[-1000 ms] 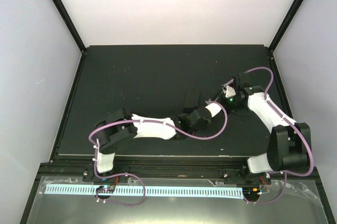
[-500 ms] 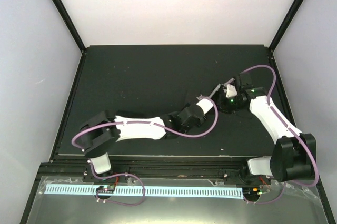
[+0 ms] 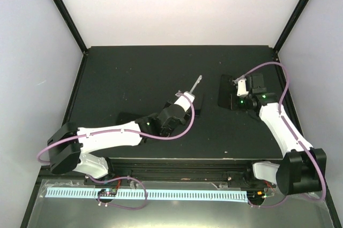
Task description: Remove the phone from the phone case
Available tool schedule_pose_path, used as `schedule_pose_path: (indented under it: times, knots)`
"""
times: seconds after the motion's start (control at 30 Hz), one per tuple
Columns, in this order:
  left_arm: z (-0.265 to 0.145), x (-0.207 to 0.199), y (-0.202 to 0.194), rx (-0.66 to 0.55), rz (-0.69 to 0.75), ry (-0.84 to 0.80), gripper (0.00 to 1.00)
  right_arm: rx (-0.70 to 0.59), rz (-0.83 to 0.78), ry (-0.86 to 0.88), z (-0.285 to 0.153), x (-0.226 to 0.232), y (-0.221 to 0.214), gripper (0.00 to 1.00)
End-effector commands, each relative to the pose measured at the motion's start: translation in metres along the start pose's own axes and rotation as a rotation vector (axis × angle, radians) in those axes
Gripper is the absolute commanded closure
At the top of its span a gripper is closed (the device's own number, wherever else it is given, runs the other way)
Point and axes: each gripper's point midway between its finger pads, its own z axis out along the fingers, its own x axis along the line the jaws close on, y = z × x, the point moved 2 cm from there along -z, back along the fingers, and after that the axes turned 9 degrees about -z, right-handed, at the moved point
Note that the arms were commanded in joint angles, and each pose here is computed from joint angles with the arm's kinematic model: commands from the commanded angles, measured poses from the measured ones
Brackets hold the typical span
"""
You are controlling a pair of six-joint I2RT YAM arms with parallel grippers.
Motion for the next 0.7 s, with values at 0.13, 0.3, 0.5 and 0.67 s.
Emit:
schedule_pose_path:
  times: [0.13,0.3,0.5,0.67]
  knots:
    - [-0.022,0.062,-0.025,0.071,0.107,0.322,0.98,-0.339,-0.238,0.080,-0.036,0.024,0.030,0.99]
    - [-0.015,0.075,-0.049,0.120,0.238,0.433,0.98,-0.439,-0.280,0.001,-0.058,0.019,0.039,0.99]
    - [0.014,0.069,-0.075,0.183,0.430,0.516,0.98,-0.438,-0.256,-0.072,-0.059,0.006,0.041,0.99]
    - [0.043,0.056,-0.099,0.262,0.562,0.533,0.98,-0.425,-0.247,-0.082,-0.054,0.001,0.040,0.99]
